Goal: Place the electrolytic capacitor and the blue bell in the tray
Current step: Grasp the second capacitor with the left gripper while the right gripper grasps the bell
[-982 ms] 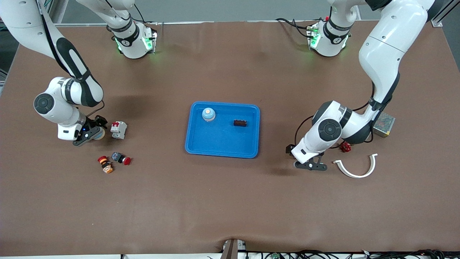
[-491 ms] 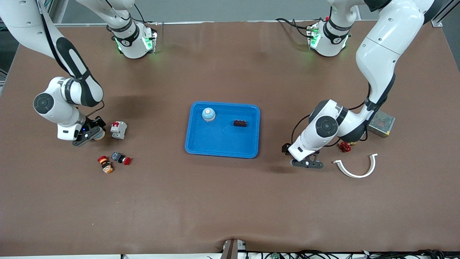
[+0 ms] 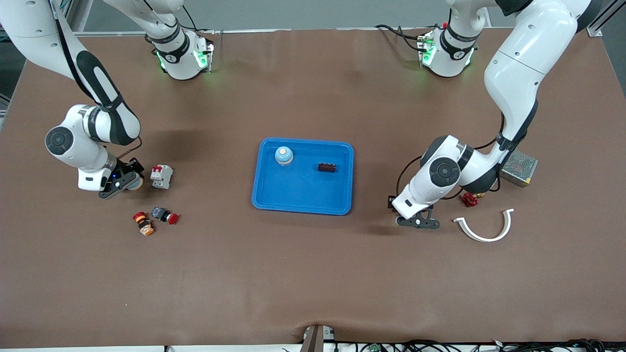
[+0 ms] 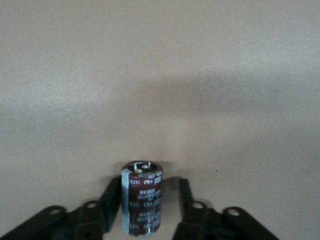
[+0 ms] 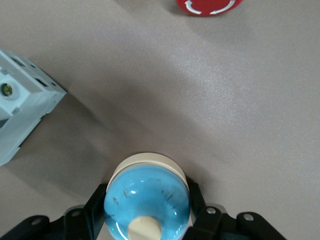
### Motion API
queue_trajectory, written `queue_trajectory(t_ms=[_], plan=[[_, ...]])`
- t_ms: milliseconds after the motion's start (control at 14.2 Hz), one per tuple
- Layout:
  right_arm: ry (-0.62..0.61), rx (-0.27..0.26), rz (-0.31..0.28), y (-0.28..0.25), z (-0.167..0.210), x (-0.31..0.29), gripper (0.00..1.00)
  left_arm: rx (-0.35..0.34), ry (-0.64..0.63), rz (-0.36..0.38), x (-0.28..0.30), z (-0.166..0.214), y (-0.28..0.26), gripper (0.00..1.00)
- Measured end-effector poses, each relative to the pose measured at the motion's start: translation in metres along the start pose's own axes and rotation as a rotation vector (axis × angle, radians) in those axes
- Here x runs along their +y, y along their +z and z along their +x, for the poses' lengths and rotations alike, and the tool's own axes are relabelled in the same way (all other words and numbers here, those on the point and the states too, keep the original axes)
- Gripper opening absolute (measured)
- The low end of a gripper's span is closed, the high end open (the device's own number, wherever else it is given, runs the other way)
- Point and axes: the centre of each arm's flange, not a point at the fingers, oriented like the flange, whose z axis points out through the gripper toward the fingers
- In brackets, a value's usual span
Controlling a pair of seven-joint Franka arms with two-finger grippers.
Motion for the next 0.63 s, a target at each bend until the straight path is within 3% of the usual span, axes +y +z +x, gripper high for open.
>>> queue_trajectory(t_ms=[140, 421, 632], plan=[[0.012, -0.009, 0.018, 0.0, 0.0, 0.0, 0.69, 0.0, 0.002, 0.005, -0.002, 0.0, 0.0, 0.34], [0.026, -0.041, 0.08, -0.029, 0.014, 0.007, 0.69, -0.002, -0.004, 0.007, -0.003, 0.001, 0.0, 0.34], [0.029, -0.072, 0.136, -0.082, 0.036, 0.025, 0.69, -0.014, -0.126, 0.018, -0.004, 0.001, -0.001, 0.34]])
